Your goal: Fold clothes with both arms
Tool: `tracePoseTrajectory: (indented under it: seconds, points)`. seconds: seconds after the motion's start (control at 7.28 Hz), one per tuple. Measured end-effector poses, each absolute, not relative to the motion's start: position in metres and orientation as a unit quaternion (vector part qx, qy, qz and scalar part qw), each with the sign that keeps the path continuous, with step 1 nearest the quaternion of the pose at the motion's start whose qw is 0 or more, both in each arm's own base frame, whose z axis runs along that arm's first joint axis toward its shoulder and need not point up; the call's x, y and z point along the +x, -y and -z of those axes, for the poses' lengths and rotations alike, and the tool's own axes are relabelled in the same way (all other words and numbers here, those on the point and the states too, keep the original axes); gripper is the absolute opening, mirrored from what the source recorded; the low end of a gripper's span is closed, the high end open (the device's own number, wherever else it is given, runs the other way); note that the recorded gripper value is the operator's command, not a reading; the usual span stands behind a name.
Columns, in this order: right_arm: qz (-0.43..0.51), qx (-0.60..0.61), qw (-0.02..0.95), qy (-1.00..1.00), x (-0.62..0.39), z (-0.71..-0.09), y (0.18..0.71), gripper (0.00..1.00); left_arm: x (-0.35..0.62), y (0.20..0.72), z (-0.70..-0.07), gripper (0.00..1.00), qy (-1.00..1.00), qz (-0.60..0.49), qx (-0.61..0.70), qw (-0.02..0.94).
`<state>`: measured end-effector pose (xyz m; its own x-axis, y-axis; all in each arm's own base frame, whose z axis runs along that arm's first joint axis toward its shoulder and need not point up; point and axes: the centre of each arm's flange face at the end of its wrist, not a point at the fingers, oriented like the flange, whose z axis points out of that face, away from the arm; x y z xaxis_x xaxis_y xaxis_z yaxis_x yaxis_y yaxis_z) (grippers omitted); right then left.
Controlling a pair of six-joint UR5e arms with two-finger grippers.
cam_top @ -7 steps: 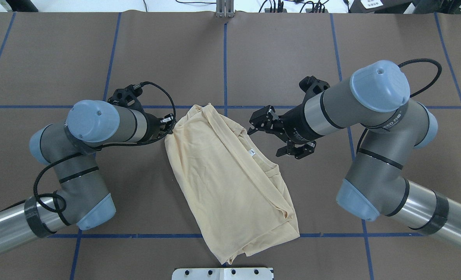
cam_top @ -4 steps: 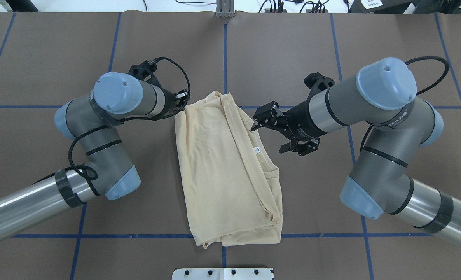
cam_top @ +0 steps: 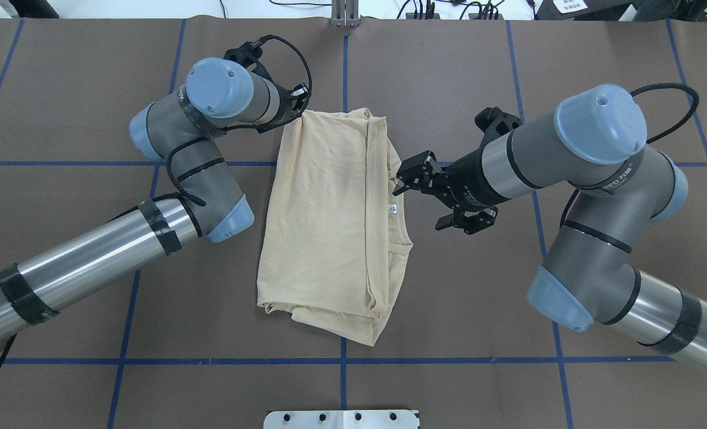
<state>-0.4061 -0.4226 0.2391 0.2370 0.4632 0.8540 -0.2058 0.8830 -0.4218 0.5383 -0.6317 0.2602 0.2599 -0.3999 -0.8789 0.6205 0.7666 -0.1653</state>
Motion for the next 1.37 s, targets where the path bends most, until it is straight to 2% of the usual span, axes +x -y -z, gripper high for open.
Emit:
tracePoseTrajectory:
  seconds: [0.27, 0.41, 0.96, 1.37]
  points:
    - [-0.216, -0.111, 0.779, 0.578, -0.406, -0.241, 0.423, 1.00, 0.529, 0.651, -0.274, 0.00, -0.505, 0.339, 0.118, 0.785]
    - [-0.217, -0.112, 0.779, 0.577, -0.406, -0.242, 0.423, 1.00, 0.524, 0.657, -0.279, 0.99, -0.501, 0.345, 0.122, 0.785]
    - [-0.192, -0.093, 0.788, 0.578, -0.413, -0.242, 0.421, 1.00, 0.484, 0.654, -0.277, 1.00, -0.516, 0.321, 0.137, 0.783]
    - [-0.153, 0.003, 0.816, 0.558, -0.456, -0.235, 0.405, 1.00, 0.417, 0.597, -0.301, 1.00, -0.538, 0.268, 0.144, 0.786]
